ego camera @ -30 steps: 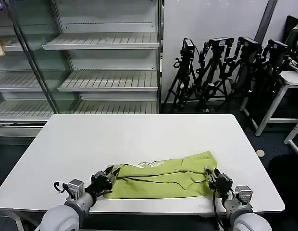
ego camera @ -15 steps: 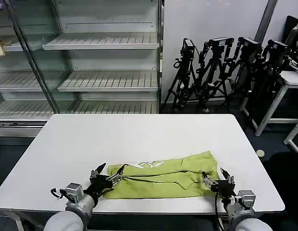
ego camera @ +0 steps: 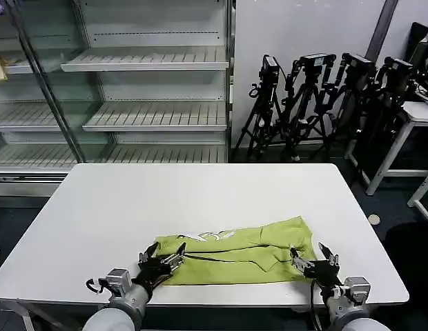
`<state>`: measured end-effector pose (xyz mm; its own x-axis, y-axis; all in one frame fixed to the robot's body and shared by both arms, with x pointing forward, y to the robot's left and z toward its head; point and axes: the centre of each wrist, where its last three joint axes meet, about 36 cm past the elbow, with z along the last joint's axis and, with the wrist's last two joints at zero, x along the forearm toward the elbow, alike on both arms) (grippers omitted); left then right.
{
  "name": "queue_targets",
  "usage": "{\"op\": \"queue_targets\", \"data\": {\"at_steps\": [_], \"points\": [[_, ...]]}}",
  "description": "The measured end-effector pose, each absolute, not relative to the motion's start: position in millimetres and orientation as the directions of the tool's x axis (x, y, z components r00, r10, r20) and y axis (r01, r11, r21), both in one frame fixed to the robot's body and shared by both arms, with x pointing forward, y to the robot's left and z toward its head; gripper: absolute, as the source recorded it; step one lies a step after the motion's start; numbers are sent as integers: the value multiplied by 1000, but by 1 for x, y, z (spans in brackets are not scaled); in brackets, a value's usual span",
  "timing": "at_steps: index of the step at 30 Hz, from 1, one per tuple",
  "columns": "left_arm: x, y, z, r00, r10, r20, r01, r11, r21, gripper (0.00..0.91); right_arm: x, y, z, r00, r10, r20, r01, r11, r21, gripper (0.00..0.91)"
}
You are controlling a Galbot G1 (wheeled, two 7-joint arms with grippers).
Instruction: Fold and organize the clothes.
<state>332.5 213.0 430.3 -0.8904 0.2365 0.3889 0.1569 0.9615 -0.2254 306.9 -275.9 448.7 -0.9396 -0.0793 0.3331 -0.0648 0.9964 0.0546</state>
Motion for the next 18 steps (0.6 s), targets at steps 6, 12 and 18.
{"op": "queue_targets", "data": {"at_steps": [6,12,18], "points": [[333,211,421,-888,207,410,124,967,-221,131,304,-277,452,-942,-76,327,-62,997,52,907],[330,210,417,-888,203,412,117,967,-225,20,302,-276,454,-944,-76,322,-62,997,55,907],[328,208,415,-885,209,416,116,964,-238,20,300,-275,457,-946,-75,314,-60,997,57,907]]}}
